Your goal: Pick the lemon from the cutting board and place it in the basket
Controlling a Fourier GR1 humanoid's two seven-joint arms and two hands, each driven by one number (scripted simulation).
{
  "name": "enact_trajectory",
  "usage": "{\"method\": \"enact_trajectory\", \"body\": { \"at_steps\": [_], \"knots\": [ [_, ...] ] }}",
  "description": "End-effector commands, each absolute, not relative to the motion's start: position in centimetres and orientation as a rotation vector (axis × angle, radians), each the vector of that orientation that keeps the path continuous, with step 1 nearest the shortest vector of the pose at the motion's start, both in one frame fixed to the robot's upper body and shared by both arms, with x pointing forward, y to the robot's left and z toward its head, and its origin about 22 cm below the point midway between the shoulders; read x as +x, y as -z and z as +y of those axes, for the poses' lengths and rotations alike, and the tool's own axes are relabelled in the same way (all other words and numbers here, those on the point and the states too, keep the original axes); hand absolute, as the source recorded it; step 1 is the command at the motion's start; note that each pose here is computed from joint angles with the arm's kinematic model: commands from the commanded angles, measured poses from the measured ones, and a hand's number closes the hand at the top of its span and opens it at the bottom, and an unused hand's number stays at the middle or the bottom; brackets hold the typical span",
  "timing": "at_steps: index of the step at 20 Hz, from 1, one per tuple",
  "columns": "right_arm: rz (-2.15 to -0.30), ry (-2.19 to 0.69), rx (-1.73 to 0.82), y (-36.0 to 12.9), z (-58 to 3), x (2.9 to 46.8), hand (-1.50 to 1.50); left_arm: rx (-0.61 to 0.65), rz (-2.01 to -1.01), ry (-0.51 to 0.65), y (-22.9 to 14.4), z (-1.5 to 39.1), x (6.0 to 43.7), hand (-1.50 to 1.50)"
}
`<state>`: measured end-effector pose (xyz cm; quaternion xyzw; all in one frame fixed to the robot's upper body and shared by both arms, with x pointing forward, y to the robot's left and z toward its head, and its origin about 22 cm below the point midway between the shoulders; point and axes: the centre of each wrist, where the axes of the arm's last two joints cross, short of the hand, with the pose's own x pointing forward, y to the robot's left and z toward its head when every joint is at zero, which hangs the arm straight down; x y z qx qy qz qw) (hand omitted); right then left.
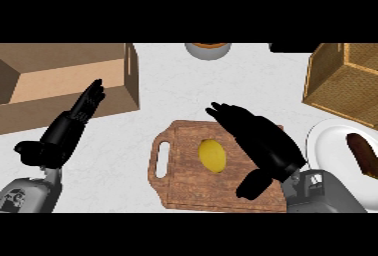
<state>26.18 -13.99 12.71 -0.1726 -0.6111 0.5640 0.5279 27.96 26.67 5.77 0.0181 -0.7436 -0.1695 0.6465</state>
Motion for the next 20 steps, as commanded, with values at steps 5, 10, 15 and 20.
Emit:
{"method": "enact_trajectory", "body": {
  "at_steps": [5,10,15,20],
  "knots": [
    [-1.483,-1.371,-0.389,-8.9,-13.6,26.7,-1.5,0.04,-1.676,0.37,-6.6,27.1,29.2,0.0],
    [-1.524,-1.333,-0.338,-10.9,-13.2,26.2,-1.5,0.041,-1.69,0.377,-4.4,26.5,27.9,0.0],
    [-1.52,-1.338,-0.356,-11.4,-13.3,25.7,-1.5,0.043,-1.687,0.374,-6.5,26.1,28.9,0.0],
    [-1.466,-1.392,-0.431,-10.0,-11.1,24.9,-1.5,0.043,-1.683,0.396,-5.0,27.0,27.2,0.0]
  ]
}}
